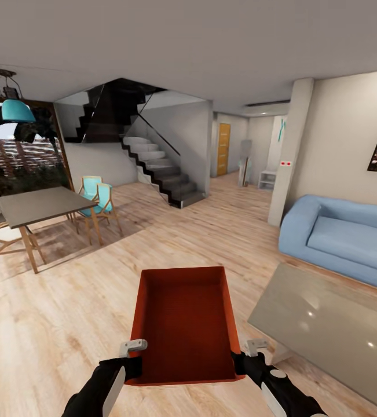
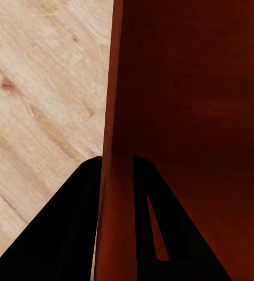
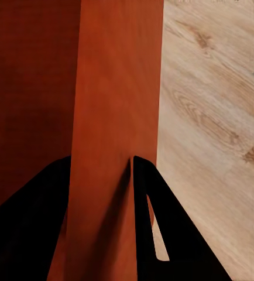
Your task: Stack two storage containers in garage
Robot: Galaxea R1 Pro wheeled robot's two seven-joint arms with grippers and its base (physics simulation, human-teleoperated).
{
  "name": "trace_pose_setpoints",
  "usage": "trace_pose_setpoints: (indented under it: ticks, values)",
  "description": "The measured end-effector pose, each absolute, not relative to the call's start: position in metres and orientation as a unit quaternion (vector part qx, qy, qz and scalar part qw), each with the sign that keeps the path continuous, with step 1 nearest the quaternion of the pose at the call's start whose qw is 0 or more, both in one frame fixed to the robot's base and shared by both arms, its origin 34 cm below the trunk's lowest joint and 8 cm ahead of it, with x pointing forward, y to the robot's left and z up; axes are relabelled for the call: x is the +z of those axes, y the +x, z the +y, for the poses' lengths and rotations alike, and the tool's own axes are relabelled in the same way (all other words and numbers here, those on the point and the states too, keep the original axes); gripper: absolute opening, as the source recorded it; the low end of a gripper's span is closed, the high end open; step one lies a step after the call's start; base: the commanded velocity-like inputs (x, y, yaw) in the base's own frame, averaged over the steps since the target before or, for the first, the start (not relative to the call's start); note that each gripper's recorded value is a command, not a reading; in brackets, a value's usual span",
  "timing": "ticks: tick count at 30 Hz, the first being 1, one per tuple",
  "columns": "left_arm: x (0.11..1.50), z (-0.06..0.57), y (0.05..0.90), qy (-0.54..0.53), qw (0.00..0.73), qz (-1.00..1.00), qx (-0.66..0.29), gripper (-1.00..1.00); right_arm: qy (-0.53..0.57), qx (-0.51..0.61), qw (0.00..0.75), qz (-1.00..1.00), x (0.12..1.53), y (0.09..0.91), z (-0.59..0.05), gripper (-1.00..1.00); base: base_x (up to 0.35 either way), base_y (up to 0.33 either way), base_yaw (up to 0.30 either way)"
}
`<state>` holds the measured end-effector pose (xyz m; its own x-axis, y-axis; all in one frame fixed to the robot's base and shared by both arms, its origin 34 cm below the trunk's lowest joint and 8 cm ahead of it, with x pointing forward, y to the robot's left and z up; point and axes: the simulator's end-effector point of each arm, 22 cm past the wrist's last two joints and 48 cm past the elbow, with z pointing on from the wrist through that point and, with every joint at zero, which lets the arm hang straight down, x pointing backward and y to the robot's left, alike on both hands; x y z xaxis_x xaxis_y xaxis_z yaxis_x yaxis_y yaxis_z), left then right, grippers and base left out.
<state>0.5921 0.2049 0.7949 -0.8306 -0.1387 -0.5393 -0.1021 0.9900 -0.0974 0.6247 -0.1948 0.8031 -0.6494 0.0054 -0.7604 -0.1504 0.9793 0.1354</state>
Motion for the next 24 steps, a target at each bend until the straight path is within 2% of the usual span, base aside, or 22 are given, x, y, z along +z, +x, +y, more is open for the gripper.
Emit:
trace_pose_setpoints:
  ticks: [24]
  values:
    - [0.7948, 0.2048, 0.5919, -0.062, 0.284, 0.956, -0.032, -1.00, -0.040, 0.094, 0.416, 0.904, 0.8026, 0.6242, -0.1949, -1.00, 0.307, 0.089, 0.000]
